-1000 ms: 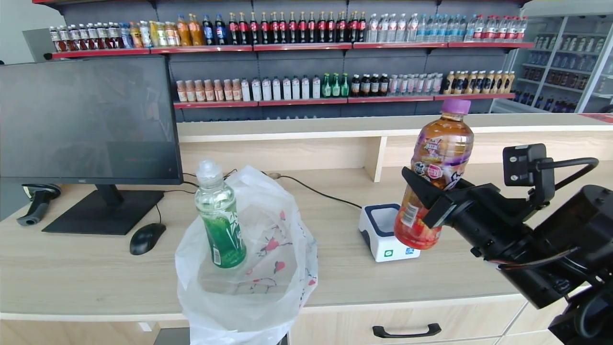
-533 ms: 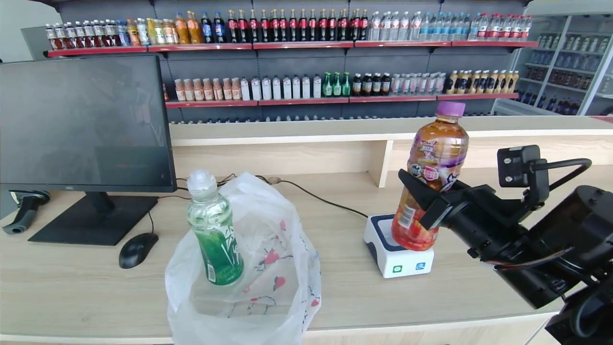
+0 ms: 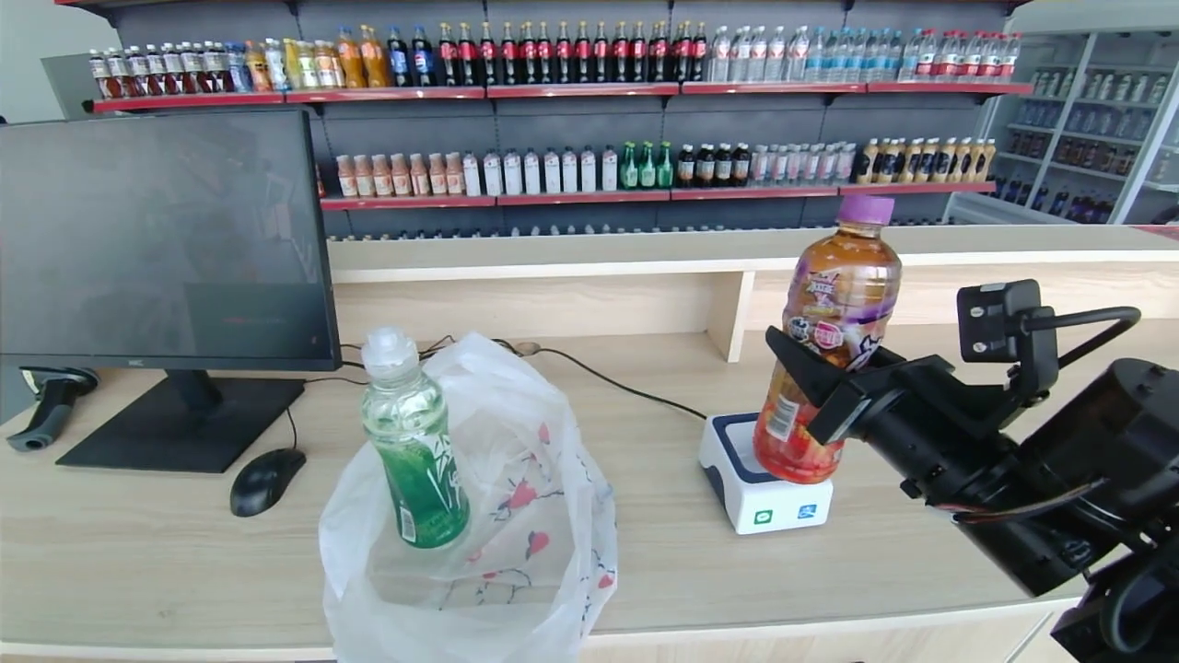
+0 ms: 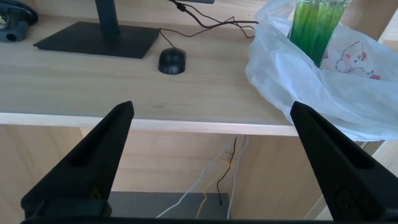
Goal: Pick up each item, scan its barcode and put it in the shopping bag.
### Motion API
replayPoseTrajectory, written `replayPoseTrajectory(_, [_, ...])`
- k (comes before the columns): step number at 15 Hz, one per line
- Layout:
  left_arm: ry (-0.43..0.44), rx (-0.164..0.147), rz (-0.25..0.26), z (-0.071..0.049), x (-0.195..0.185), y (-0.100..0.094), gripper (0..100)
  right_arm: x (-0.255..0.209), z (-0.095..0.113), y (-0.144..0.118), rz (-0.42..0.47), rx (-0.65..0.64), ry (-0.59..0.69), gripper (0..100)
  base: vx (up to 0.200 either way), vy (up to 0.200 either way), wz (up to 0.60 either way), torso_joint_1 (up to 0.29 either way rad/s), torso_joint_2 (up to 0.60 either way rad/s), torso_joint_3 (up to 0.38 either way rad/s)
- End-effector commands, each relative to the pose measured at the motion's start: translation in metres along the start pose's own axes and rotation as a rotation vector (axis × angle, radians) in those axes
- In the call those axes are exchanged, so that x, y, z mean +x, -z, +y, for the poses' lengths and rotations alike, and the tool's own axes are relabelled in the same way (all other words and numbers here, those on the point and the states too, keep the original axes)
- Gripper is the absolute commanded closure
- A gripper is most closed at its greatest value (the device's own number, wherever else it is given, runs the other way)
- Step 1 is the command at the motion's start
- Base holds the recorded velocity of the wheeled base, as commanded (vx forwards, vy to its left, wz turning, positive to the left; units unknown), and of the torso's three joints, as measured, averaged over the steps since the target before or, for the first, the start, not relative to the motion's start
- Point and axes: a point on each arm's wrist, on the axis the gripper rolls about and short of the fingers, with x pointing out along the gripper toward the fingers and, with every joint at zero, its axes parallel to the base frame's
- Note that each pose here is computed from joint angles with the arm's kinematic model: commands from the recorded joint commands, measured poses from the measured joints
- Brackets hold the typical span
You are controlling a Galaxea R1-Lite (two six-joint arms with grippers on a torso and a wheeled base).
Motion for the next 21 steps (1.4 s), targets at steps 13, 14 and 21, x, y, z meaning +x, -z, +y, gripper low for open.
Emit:
replayPoseTrajectory(13, [-0.003, -0.001, -0.001, 0.0, 0.0, 0.0, 0, 0.019, -0.024, -0.01, -0.093, -0.616, -0.111, 100, 0.0, 0.0, 0.0, 0.0, 0.0, 0.0])
replayPoseTrajectory(14, [-0.003, -0.001, -0.001, 0.0, 0.0, 0.0, 0, 0.036, -0.008, -0.012, -0.172, -0.651, -0.238, 100, 0.0, 0.0, 0.0, 0.0, 0.0, 0.0])
replayPoseTrajectory(21, [-0.003, -0.005, -0.001, 0.0, 0.0, 0.0, 0, 0.032, -0.006, 0.014, -0.155, -0.782, -0.438, 100, 0.0, 0.0, 0.0, 0.0, 0.0, 0.0])
